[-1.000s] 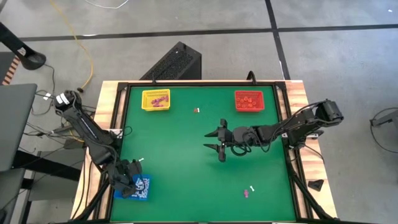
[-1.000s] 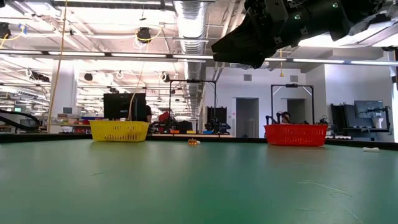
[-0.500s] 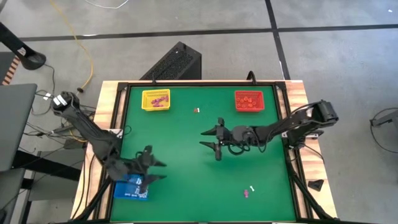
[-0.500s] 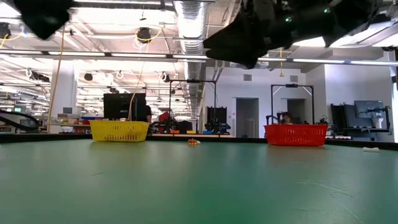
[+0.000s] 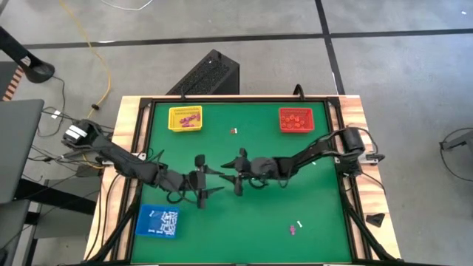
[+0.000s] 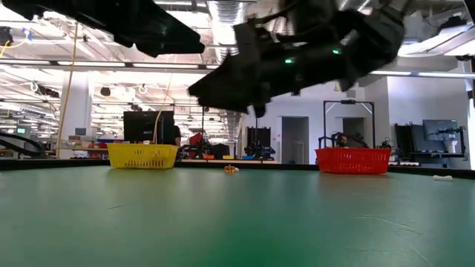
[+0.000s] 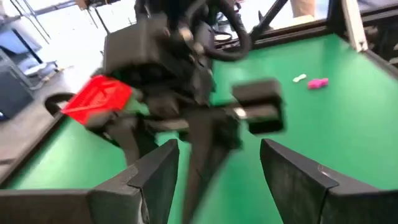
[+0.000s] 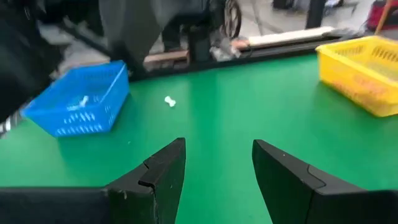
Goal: Sort Halloween decoration
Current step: Put the white bone toy into the blue bin
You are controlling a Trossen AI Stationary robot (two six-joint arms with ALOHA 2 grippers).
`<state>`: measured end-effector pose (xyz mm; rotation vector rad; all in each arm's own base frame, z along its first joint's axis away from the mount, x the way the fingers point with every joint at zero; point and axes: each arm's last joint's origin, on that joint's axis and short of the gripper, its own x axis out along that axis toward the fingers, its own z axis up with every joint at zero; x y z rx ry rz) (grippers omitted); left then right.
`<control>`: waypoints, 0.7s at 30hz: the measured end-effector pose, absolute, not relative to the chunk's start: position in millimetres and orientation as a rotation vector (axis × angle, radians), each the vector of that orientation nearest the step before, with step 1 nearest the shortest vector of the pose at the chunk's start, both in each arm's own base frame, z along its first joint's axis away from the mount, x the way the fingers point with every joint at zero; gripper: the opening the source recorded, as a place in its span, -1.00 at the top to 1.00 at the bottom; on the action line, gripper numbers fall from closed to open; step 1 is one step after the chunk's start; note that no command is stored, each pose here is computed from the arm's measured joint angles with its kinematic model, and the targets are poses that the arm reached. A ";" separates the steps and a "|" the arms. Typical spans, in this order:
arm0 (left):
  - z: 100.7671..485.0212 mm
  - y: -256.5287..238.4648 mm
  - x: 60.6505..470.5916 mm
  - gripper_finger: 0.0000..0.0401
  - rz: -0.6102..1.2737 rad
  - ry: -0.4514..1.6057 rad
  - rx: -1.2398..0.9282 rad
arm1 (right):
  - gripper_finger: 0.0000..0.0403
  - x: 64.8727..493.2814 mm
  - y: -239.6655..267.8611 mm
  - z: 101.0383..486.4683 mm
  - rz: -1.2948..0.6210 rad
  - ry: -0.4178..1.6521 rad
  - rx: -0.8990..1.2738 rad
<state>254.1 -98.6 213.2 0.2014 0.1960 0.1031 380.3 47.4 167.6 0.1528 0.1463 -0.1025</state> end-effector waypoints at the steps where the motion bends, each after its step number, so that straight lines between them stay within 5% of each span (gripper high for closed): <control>1: 214.8 -96.3 253.2 -0.07 0.104 0.202 0.218 | -0.08 386.6 48.6 168.0 -0.096 0.174 0.144; 9: 197.8 -81.4 225.6 -0.07 0.070 0.239 0.214 | -0.08 418.4 37.9 194.5 -0.229 0.451 -0.049; 15: 193.9 -61.9 182.9 -0.07 0.129 0.030 0.010 | -0.08 425.8 0.4 207.8 -0.361 0.408 -0.021; 21: 209.1 -59.6 167.0 -0.07 -0.009 -0.086 -0.048 | -0.08 417.9 -69.0 205.7 -0.650 0.375 0.110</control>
